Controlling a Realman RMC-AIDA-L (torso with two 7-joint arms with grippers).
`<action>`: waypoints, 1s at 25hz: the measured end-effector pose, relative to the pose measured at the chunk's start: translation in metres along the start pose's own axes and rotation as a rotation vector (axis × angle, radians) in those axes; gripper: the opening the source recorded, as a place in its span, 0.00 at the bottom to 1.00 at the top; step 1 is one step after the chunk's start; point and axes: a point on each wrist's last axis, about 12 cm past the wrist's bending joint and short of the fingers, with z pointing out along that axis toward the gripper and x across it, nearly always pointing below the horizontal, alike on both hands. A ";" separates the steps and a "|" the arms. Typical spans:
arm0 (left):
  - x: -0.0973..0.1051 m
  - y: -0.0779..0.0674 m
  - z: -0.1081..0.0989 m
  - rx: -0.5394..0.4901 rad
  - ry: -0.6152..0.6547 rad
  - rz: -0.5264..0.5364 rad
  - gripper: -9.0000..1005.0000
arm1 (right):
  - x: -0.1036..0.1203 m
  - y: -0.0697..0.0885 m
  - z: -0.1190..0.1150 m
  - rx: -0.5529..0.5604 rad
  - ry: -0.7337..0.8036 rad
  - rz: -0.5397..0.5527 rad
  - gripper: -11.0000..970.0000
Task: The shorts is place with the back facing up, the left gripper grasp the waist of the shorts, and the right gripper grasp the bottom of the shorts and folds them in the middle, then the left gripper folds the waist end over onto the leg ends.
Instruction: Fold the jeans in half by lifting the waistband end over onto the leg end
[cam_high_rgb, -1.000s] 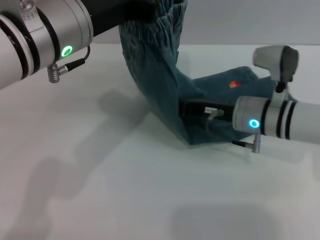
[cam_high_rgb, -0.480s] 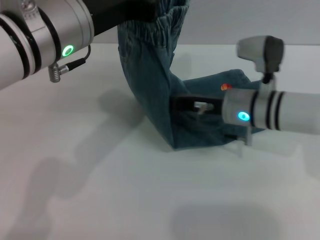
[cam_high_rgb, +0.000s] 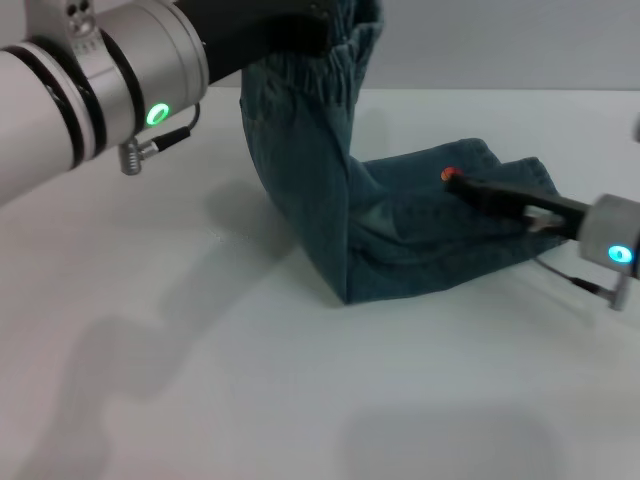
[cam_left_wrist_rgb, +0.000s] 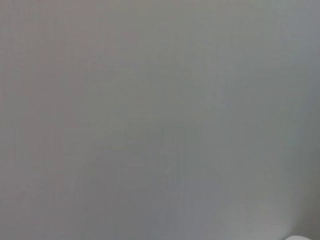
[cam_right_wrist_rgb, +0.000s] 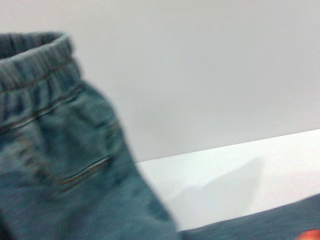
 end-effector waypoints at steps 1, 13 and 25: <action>0.001 -0.003 0.002 0.005 -0.003 -0.001 0.07 | 0.000 -0.006 -0.007 0.024 -0.013 0.001 0.01; 0.024 -0.046 0.028 0.086 -0.050 -0.022 0.07 | 0.018 -0.051 -0.080 0.242 -0.134 0.073 0.01; 0.037 -0.056 0.063 0.117 -0.040 -0.033 0.07 | 0.032 -0.055 -0.107 0.254 -0.146 0.125 0.01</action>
